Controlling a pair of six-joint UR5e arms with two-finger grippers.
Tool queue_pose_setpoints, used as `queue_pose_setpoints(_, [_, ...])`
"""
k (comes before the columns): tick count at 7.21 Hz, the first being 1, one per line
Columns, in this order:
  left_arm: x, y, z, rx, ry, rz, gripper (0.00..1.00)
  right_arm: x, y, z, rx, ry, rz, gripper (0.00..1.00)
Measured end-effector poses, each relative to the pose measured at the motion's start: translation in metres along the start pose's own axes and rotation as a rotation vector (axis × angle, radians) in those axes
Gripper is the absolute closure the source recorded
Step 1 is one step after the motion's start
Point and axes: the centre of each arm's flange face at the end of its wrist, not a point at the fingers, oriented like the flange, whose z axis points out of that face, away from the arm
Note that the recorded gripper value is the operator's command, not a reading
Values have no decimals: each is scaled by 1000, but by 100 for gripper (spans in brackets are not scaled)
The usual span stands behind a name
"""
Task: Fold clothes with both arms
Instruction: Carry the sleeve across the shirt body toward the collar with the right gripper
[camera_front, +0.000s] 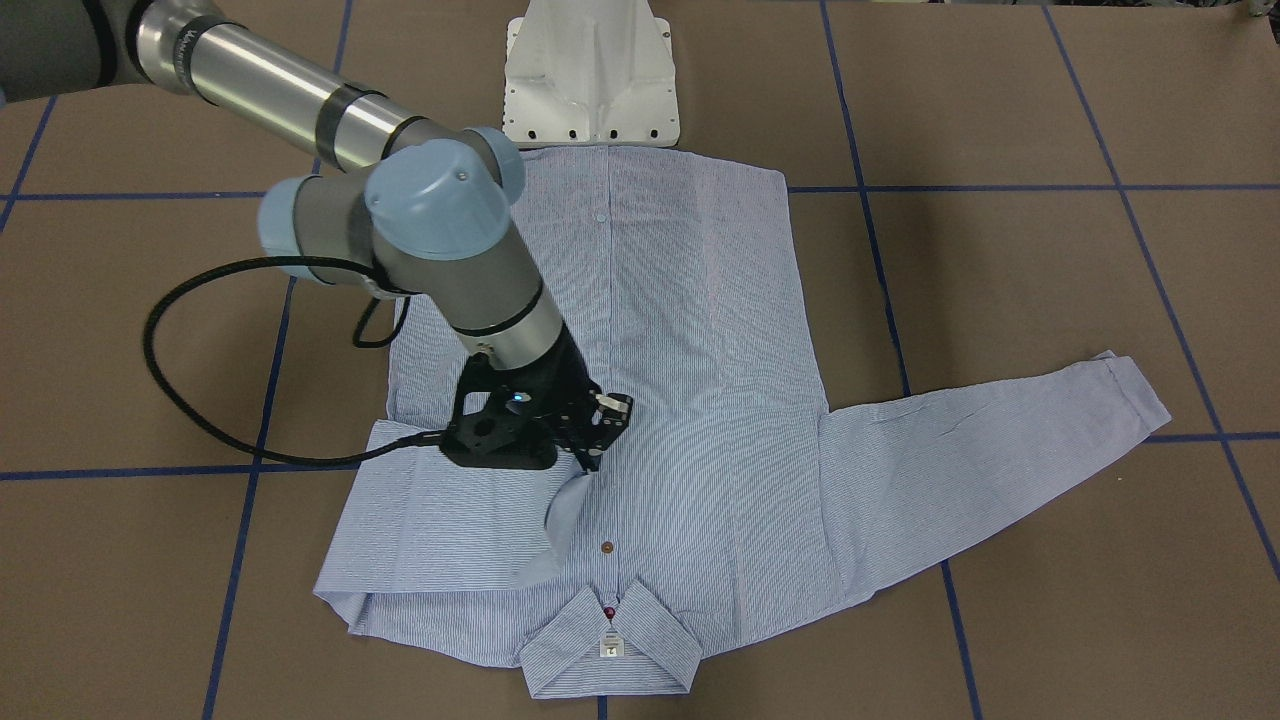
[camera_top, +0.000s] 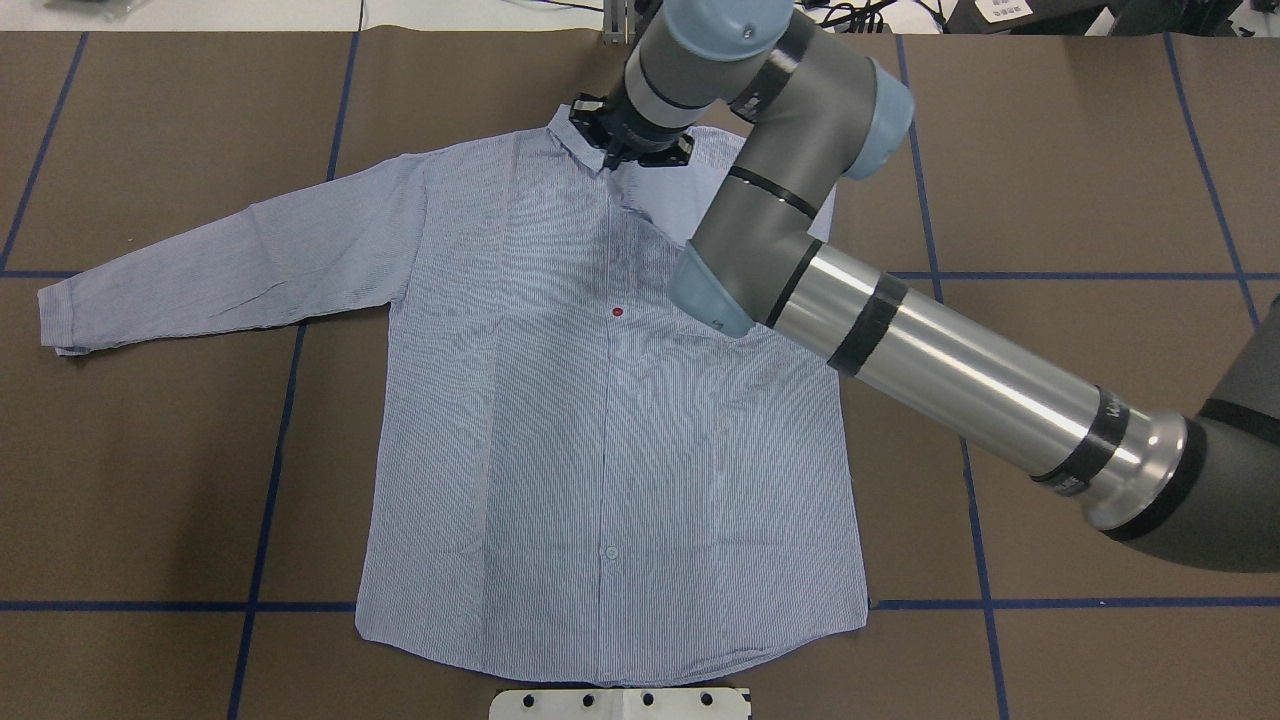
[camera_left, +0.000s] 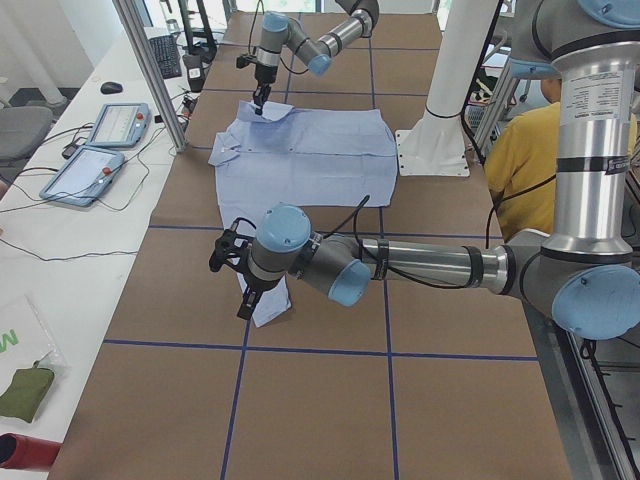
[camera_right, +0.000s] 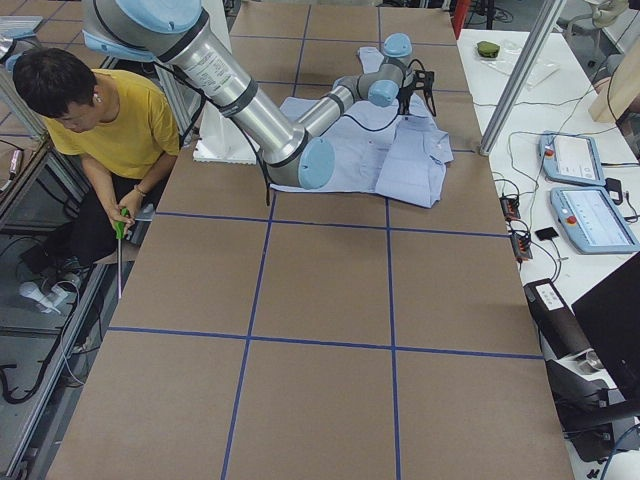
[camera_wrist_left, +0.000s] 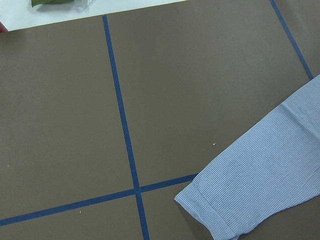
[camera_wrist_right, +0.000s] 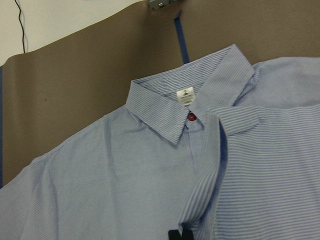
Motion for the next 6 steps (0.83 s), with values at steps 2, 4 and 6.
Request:
queue_pose_setpoints(2, [2,-1,-1,3,1,4,1,-43,31,10,11,-24,-13,100])
queue_pose_setpoints(4, [2,-1,-2,4,1,4,1,-53,47,21,24,-35,-27,100])
queue_pose_setpoints(6, [2,-1,-1,4,1,5,1,-61,53,30,35,-41,-33,100])
